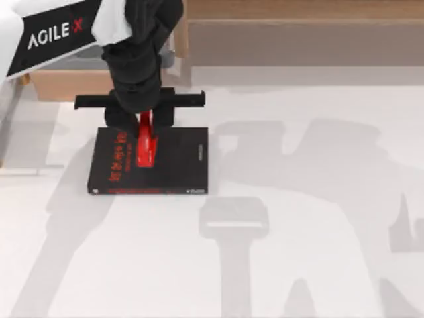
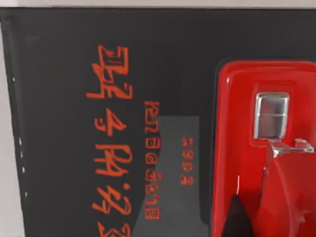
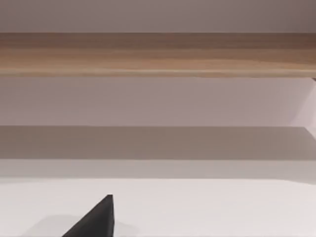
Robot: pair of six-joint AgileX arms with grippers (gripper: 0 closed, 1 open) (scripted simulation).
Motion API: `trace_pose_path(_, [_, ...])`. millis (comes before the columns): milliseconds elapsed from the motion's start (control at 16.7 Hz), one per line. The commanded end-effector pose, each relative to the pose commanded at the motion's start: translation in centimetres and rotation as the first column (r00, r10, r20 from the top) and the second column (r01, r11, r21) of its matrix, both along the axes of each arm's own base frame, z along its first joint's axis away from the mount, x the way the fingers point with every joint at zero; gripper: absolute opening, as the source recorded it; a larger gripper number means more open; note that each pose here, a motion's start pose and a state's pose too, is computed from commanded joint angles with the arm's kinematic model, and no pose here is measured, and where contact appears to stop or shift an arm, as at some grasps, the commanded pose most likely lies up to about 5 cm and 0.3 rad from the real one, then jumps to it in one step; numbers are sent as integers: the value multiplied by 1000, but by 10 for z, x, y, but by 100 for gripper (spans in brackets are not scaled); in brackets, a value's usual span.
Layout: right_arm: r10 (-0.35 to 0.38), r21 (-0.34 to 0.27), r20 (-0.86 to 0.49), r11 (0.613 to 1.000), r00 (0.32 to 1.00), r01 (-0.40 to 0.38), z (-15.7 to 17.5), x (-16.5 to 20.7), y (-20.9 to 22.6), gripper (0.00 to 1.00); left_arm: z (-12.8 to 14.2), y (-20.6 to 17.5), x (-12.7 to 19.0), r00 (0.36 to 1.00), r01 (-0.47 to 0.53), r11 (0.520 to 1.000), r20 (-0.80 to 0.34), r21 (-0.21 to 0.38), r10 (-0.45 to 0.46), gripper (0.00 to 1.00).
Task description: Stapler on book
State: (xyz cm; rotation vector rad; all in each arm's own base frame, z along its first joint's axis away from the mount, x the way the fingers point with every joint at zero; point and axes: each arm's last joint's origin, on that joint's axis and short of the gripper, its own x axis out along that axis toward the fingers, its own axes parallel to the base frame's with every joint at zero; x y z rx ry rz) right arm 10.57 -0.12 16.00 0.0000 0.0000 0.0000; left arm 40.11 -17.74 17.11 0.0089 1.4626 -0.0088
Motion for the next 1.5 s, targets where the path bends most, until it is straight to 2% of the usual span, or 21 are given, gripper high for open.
trace_pose_path(360, [0,0,0,1000,1000,0,0,0,0,100,-9,-1,0,1000,2,1000,1,0,-2,0])
trace_pose_path(1140, [0,0,0,1000,1000,0,0,0,0,100,-9,-1,0,1000,2,1000,1,0,-2,98])
trace_pose_path(1500, [0,0,0,1000,1000,0,0,0,0,100,-9,-1,0,1000,2,1000,1,0,-2,100])
